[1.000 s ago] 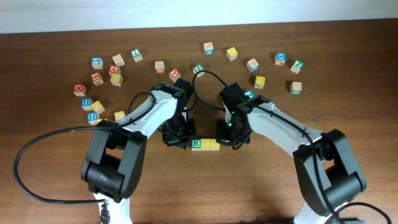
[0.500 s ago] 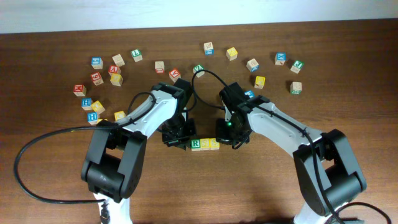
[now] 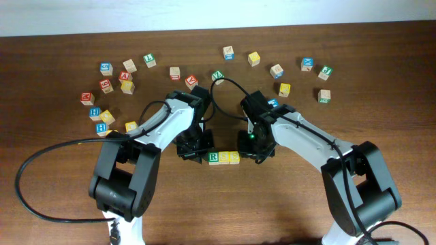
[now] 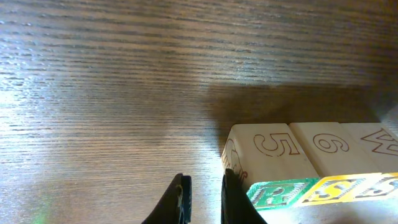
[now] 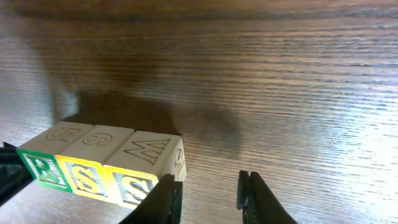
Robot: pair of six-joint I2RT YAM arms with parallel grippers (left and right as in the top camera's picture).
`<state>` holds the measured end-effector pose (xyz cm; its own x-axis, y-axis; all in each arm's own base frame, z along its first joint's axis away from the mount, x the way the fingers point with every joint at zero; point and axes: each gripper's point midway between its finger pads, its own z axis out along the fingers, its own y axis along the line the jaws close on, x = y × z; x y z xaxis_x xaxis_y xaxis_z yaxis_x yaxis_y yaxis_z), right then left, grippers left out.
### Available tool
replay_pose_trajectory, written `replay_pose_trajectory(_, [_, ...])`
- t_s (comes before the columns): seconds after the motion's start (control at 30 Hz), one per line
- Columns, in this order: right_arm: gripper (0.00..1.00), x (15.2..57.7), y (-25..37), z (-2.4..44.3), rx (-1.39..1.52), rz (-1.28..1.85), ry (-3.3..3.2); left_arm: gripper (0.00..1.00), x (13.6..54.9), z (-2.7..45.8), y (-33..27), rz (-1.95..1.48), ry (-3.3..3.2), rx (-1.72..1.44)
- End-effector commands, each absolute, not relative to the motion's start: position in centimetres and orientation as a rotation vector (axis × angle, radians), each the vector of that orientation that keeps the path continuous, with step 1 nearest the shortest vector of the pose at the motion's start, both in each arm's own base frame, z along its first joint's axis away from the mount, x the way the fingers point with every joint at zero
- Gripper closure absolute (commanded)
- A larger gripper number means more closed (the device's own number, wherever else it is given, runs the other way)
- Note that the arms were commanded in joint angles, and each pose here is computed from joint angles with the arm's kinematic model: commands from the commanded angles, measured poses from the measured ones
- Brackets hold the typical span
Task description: Spell out RSS
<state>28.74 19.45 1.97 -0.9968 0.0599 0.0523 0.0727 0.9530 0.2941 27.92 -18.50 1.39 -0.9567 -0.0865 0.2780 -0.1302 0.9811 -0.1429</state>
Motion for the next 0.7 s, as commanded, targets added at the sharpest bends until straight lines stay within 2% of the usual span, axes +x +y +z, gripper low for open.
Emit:
replay_pose_trajectory(0.0, [0.75,29.0,18.8,1.9,-0.122,-0.441,-3.059,0.89,27.7,1.3,-18.4,0.221,-2.856,0.155])
replay_pose_trajectory(0.1, [0.75,29.1,18.0,1.8,-0.157,-0.43,-3.048,0.87,27.8,1.3,-18.3,0.209,-2.861,0.154])
replay_pose_trajectory(0.33, [0.65,29.8,17.0,1.6,-0.161,-0.344,-3.102,0.88,27.8,1.2,-17.1,0.138,-2.866,0.168])
replay_pose_trajectory(0.47, [0.65,31.1,15.4,2.7,-0.236,-0.344,-3.13,0.89,28.5,1.3,-15.2,0.148,-2.857,0.19])
replay_pose_trajectory(0.53, [0.65,31.2,14.1,5.7,-0.266,-0.346,-3.175,0.87,28.7,2.1,-14.4,0.155,-2.856,0.201])
replay_pose_trajectory(0.57, [0.62,30.6,13.3,8.4,-0.255,-0.349,-3.224,0.88,29.2,3.3,-13.9,0.183,-2.889,0.201])
replay_pose_trajectory(0.63, [0.52,28.6,11.7,13.0,-0.264,-0.324,-3.311,0.87,30.3,7.3,-13.3,0.263,-3.007,0.225])
replay_pose_trajectory(0.67, [0.44,26.5,10.5,15.7,-0.27,-0.314,-3.349,0.83,30.7,10.1,-12.8,0.281,-3.101,0.226])
